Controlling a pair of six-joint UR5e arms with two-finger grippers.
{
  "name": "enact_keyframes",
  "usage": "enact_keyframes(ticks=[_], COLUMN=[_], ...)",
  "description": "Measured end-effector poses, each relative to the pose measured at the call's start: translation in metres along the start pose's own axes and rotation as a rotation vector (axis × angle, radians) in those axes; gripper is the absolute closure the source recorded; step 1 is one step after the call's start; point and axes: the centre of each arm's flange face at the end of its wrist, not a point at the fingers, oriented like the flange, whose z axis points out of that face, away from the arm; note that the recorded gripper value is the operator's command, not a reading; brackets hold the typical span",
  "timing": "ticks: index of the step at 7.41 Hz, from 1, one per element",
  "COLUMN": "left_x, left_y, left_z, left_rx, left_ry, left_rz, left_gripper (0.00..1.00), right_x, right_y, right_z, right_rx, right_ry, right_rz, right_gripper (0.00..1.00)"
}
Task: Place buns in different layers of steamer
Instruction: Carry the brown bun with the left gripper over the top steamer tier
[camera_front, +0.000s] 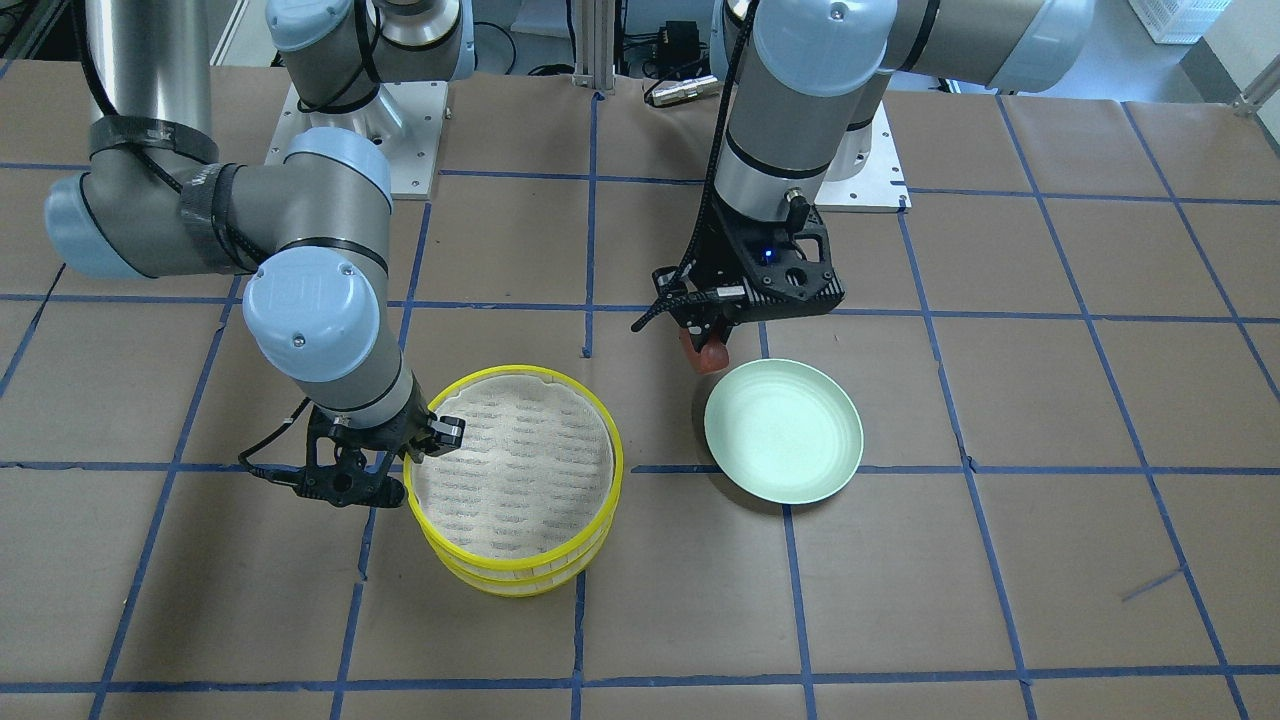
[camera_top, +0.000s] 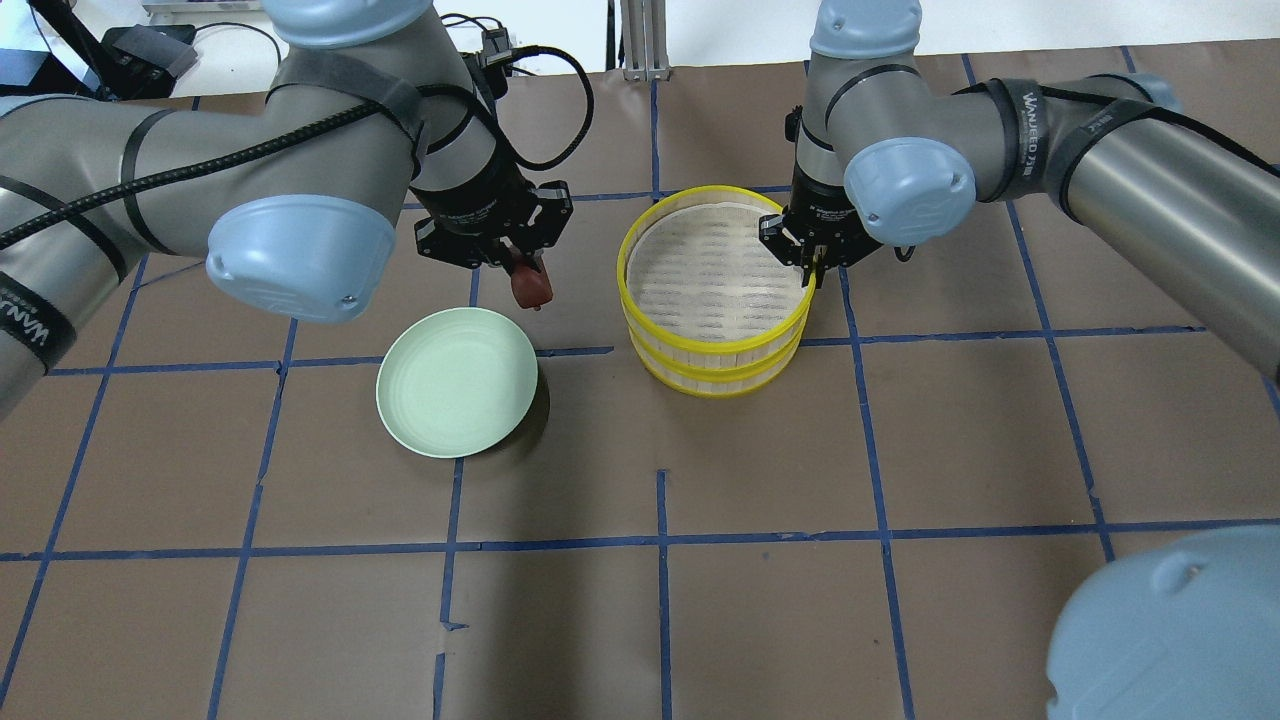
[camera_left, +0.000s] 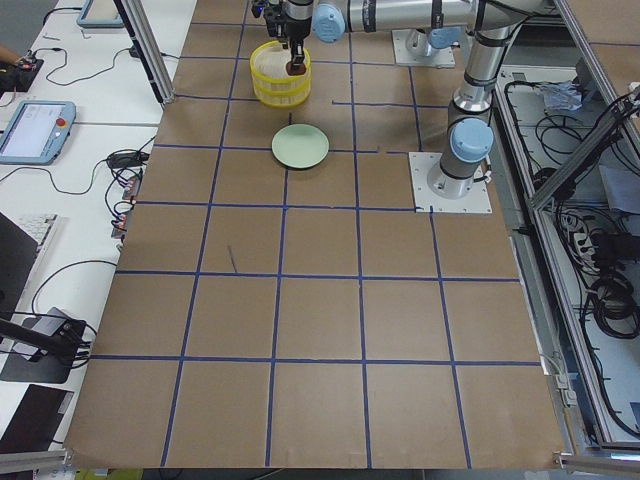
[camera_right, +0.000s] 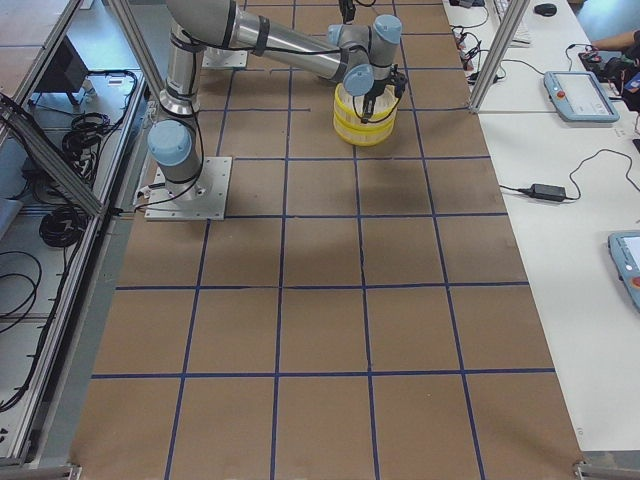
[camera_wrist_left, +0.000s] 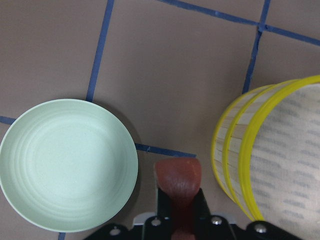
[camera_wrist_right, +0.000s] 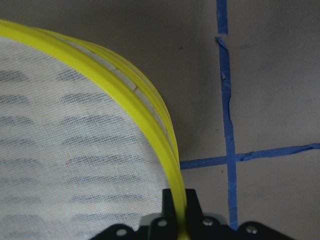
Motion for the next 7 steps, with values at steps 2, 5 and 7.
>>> enact_keyframes(ticks=[2,5,7], left_x=[0.006,0.005,0.009], left_y=[0.009,0.015,0.015], left_z=[-0.005,-0.006,-0.004], left_rx=[-0.007,-0.019,-0.023], left_ry=[0.008,0.002,0.029], left_rz=[0.014,0.024,0.023], left_gripper=[0.74,0.74,0.73], right_x=[0.001,0.003,0.004], right_y=[-0.001,-0.001,-0.001], right_z=[-0.001,0.000,0.001], right_rx=[0.002,0.001,-0.002], right_ry=[0.000,0.008,0.014], right_rz=[0.001,0.003,0.006], right_gripper=[0.87,0.77,0.37])
